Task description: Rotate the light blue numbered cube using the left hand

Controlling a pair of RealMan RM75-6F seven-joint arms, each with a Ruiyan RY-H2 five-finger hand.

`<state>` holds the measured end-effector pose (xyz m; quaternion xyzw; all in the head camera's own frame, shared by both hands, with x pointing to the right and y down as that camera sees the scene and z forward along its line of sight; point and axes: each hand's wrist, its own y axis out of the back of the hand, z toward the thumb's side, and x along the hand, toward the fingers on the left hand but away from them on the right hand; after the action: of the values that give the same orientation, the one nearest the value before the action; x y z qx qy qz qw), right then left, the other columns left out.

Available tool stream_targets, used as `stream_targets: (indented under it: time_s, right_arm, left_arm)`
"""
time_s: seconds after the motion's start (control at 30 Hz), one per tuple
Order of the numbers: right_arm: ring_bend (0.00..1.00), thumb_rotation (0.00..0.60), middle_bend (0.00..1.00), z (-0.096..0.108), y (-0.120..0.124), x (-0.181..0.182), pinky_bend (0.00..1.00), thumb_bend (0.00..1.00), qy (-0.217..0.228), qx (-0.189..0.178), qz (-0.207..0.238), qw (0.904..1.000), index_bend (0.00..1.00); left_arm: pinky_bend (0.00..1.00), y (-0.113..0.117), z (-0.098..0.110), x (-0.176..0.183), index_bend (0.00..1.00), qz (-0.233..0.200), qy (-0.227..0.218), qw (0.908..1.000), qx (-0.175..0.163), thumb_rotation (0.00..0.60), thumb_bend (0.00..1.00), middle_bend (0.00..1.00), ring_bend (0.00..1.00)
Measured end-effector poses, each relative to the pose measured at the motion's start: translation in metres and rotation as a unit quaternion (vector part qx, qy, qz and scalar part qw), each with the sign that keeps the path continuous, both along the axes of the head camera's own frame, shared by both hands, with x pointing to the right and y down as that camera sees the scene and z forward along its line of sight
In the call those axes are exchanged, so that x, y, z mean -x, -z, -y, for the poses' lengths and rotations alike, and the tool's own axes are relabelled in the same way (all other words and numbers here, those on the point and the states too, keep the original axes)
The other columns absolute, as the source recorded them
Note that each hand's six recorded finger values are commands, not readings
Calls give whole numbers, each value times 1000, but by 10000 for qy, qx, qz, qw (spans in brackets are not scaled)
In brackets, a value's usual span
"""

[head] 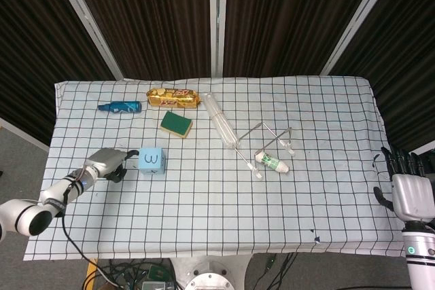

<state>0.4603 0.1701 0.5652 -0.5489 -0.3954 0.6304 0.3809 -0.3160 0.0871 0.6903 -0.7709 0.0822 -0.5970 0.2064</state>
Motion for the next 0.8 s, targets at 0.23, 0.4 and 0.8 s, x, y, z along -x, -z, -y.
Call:
stream_targets:
  time_s: [0.23,0.4,0.8]
  right_arm:
    - [0,600,0,4,-1,0,0,245,-57,7,-55,10000,0]
    - [0,600,0,5,-5,3,0,245,-42,55,-58,10000,0]
    - [0,600,0,7,-9,0,0,247,-81,79,-62,9999,0]
  left_arm:
    - [913,2,20,-11,119,55,-239,9996,-102,600,598,862,927]
    - [913,1,21,-17,131,83,-399,9992,-51,600,600,862,927]
    - [913,-5,24,-44,131,-1,-752,9972,-49,600,600,862,927]
